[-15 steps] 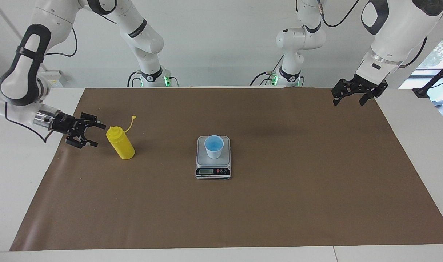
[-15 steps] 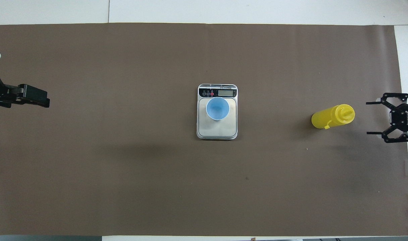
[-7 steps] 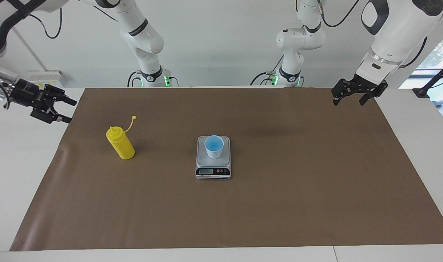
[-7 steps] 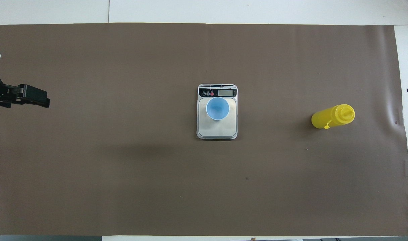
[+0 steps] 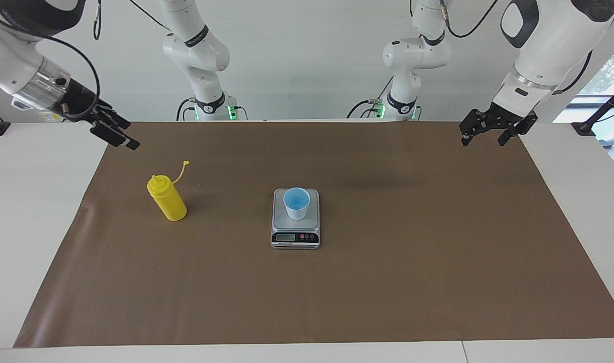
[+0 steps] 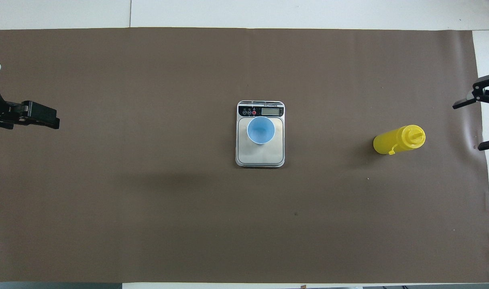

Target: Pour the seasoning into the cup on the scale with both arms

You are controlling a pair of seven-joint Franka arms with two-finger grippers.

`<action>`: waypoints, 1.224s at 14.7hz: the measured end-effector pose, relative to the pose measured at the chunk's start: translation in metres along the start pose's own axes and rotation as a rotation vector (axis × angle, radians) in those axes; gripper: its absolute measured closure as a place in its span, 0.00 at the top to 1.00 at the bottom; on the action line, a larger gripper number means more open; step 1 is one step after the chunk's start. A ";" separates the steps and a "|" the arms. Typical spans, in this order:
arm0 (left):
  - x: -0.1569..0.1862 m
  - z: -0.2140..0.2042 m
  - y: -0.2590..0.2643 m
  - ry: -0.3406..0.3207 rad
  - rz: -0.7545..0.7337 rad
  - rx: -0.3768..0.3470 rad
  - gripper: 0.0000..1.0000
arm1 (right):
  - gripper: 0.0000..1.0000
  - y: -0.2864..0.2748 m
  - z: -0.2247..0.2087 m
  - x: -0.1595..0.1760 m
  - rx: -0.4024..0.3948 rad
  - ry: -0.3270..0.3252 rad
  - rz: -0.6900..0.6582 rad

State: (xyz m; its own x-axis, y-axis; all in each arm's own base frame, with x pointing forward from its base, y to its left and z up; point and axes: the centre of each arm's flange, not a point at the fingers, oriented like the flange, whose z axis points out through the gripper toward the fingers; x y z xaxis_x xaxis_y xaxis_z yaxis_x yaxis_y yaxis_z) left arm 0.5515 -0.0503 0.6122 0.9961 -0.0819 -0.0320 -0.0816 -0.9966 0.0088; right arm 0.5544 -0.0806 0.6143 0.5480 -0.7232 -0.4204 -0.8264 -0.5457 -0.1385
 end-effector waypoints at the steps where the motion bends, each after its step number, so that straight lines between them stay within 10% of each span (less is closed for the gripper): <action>1: 0.000 0.000 0.000 0.000 0.000 0.000 1.00 | 1.00 -0.002 -0.002 -0.006 0.002 0.009 -0.012; 11: 0.000 0.000 0.000 0.000 0.000 0.000 1.00 | 1.00 -0.017 -0.006 -0.060 -0.276 0.257 -0.534; 18: 0.000 0.000 0.000 0.000 0.000 0.000 1.00 | 1.00 -0.001 -0.001 -0.049 -0.344 0.242 -0.672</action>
State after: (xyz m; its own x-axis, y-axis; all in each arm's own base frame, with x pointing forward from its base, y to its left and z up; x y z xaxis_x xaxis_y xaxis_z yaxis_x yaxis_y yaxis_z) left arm 0.5515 -0.0503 0.6122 0.9961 -0.0818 -0.0320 -0.0816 -0.9966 0.0088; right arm 0.5283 -0.0449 0.6361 0.9609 -0.2430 -0.1328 -0.2441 -0.9697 0.0077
